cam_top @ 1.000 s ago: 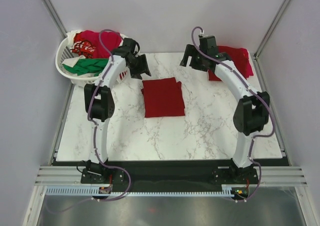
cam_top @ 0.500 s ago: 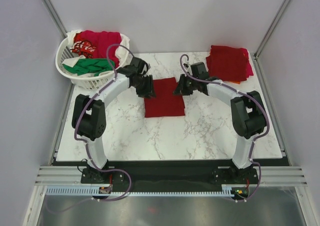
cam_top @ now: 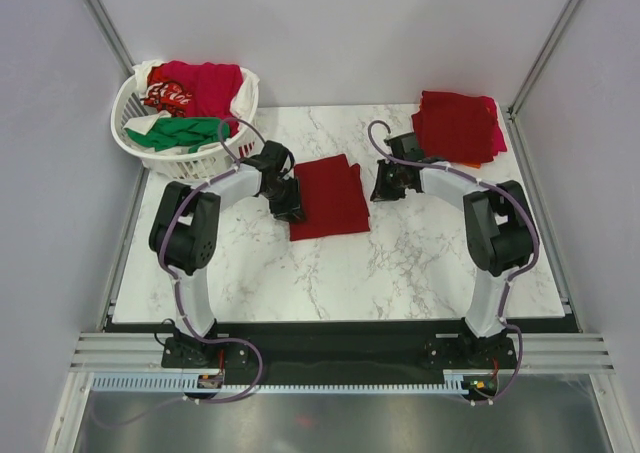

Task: Fold and stack the t-shirts
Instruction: Fold the tshirt, then neatly place the folded tshirt to the corner

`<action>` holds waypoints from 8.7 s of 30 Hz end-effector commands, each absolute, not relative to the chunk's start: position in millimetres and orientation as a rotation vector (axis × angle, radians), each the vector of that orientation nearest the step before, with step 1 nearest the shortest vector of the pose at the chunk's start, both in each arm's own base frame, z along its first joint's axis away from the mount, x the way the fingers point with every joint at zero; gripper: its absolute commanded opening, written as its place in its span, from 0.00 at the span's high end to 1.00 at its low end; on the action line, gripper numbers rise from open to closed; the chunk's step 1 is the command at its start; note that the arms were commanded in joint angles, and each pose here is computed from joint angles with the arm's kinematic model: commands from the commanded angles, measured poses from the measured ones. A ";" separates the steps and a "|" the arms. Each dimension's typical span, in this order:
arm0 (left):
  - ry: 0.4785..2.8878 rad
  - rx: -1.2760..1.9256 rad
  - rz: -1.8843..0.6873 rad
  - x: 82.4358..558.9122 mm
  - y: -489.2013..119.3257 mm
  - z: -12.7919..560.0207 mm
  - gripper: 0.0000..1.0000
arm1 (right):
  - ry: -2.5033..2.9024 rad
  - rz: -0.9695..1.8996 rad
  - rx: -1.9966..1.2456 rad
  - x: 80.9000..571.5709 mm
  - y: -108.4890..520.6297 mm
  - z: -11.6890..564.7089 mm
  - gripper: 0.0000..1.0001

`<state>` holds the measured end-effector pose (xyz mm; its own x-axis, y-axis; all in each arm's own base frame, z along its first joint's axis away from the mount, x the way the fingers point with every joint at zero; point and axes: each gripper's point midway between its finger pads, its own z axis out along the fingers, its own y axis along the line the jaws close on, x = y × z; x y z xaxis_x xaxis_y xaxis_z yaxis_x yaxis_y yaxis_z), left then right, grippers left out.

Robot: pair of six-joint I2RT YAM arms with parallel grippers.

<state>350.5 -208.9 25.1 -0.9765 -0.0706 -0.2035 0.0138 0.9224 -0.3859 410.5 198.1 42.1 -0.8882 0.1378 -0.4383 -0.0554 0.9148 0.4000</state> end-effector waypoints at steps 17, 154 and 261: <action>2.482 0.086 -0.508 306.6 -167.6 213.5 0.30 | 2.407 0.879 -0.039 476.3 215.1 84.6 0.02; 1.842 -0.135 -0.357 192.6 -56.2 253.0 0.13 | 2.059 0.092 0.754 576.9 -191.9 199.4 0.02; 1.861 -0.147 -0.342 196.1 -54.9 249.2 0.13 | 1.694 0.315 0.715 682.4 -217.5 172.1 0.94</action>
